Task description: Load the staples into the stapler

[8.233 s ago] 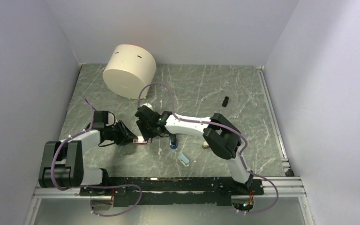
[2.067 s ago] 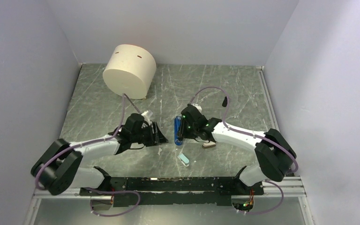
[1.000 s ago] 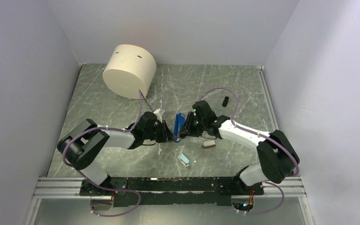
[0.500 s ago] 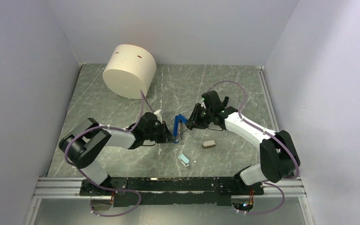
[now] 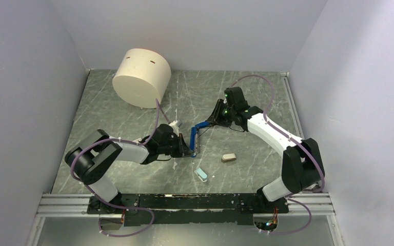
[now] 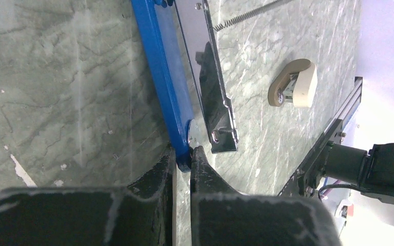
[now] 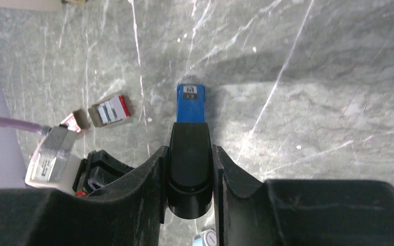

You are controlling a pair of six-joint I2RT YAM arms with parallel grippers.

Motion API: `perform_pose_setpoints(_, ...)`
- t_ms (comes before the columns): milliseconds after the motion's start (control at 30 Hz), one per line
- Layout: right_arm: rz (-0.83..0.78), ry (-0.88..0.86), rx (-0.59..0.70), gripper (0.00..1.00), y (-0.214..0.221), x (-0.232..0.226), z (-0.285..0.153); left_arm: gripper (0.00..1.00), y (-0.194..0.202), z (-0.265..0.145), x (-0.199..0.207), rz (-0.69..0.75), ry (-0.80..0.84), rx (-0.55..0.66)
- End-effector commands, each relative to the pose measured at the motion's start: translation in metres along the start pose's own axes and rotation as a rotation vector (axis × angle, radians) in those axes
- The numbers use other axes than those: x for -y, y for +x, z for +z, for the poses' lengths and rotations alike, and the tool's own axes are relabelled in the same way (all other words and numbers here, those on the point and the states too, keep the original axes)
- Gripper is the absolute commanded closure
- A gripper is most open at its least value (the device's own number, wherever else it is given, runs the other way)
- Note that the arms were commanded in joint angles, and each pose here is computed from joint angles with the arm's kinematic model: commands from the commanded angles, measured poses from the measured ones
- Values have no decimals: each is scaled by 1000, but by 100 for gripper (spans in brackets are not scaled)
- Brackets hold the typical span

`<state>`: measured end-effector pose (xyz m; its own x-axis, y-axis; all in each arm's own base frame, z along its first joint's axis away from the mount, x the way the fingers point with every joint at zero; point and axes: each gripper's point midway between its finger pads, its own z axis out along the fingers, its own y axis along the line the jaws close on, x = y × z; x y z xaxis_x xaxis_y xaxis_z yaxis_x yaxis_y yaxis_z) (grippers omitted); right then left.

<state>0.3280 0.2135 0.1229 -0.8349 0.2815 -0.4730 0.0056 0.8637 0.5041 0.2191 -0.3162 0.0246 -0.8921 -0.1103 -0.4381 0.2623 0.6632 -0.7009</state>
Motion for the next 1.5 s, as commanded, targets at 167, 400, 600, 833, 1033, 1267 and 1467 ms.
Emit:
perform_pose_setpoints(167,-3,58,227,82,-79,13,17,95,29,-5,0,110,16,-73)
perform_pose_setpoints(400,-7,49,227,76,-93,10,34,95,31,-3,-2,99,11,-73)
perform_pose_setpoints(600,-9,43,209,69,-92,11,46,95,25,1,3,83,8,-72)
perform_pose_setpoints(833,28,30,191,54,-83,16,50,95,26,5,10,40,51,-101)
perform_pose_setpoints(1033,75,-4,144,51,-69,20,61,95,24,5,17,-4,104,-129)
perform_pose_setpoints(1267,74,-16,137,52,-71,19,66,85,20,3,-2,-59,61,-139)
perform_pose_setpoints(1467,67,-38,116,52,-68,14,67,70,20,5,-17,-114,0,-154)
